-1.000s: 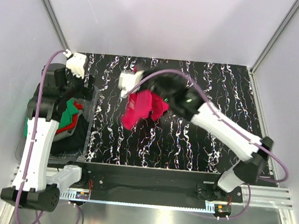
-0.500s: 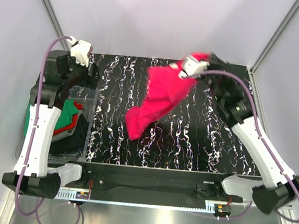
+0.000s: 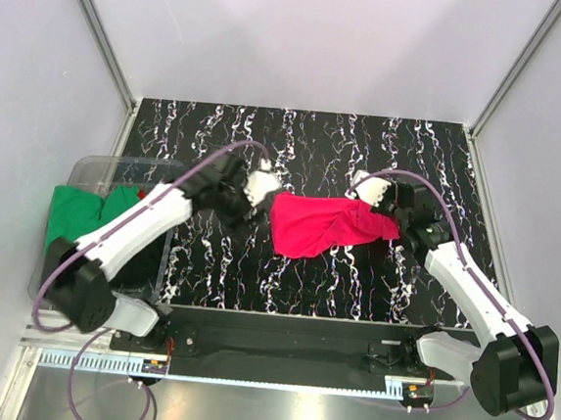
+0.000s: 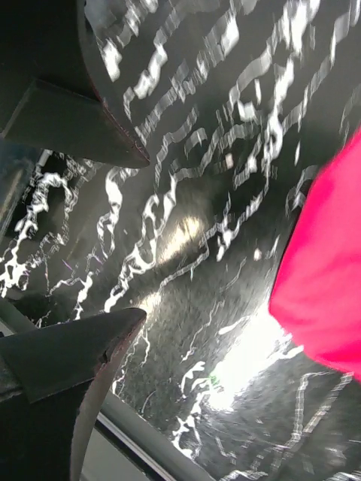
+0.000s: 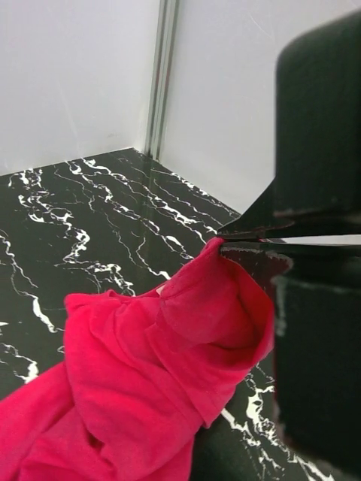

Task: Fold and stack the t-shirts
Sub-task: Flatten the tshirt out

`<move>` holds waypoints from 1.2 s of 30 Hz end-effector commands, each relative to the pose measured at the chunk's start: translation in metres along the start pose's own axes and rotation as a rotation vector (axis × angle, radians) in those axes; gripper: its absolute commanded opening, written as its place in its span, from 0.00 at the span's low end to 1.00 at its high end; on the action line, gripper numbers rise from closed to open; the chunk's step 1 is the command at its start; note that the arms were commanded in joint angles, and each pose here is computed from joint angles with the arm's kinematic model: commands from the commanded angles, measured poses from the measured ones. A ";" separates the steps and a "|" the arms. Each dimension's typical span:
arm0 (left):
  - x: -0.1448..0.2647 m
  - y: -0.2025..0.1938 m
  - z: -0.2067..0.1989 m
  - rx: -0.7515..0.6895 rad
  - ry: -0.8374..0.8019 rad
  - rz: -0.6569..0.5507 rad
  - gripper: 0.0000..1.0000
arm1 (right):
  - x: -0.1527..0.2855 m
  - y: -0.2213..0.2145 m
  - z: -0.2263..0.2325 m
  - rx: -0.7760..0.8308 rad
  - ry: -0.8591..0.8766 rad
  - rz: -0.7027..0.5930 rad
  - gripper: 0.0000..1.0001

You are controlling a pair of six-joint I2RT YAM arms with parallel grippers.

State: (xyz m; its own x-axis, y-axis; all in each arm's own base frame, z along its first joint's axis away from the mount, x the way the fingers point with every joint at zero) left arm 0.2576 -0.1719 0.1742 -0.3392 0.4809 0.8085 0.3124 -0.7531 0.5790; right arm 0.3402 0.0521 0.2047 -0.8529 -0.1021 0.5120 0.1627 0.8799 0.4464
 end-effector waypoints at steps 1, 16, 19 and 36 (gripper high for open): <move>-0.022 0.012 0.000 -0.078 0.008 0.028 0.80 | 0.007 0.024 -0.023 -0.086 -0.061 -0.090 0.00; -0.120 0.059 -0.039 -0.198 -0.053 0.130 0.79 | 0.008 0.041 -0.035 -0.245 -0.065 -0.130 0.00; -0.133 0.054 -0.043 -0.199 -0.077 0.158 0.77 | 0.010 0.041 -0.035 -0.248 -0.071 -0.133 0.00; -0.162 0.028 -0.052 -0.191 -0.124 0.262 0.72 | 0.014 0.037 -0.036 -0.275 -0.097 -0.140 0.00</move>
State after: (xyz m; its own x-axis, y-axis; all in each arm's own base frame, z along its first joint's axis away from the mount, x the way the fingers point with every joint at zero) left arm 0.2668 -0.2838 0.0445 -0.1235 0.2814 0.9516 0.2089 -0.9301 0.3021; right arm 0.3487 0.0660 0.2297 -0.8780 -0.1450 0.4563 0.2134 0.7346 0.6440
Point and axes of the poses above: each gripper's point midway between its finger pads, its own x axis back along the fingers, its own z axis along the line the jaws close on, y = z × x, the point moved 2 cm from there along x, back along the fingers, and after that the axes turned 7 degrees about -x, right-handed, at the moved point
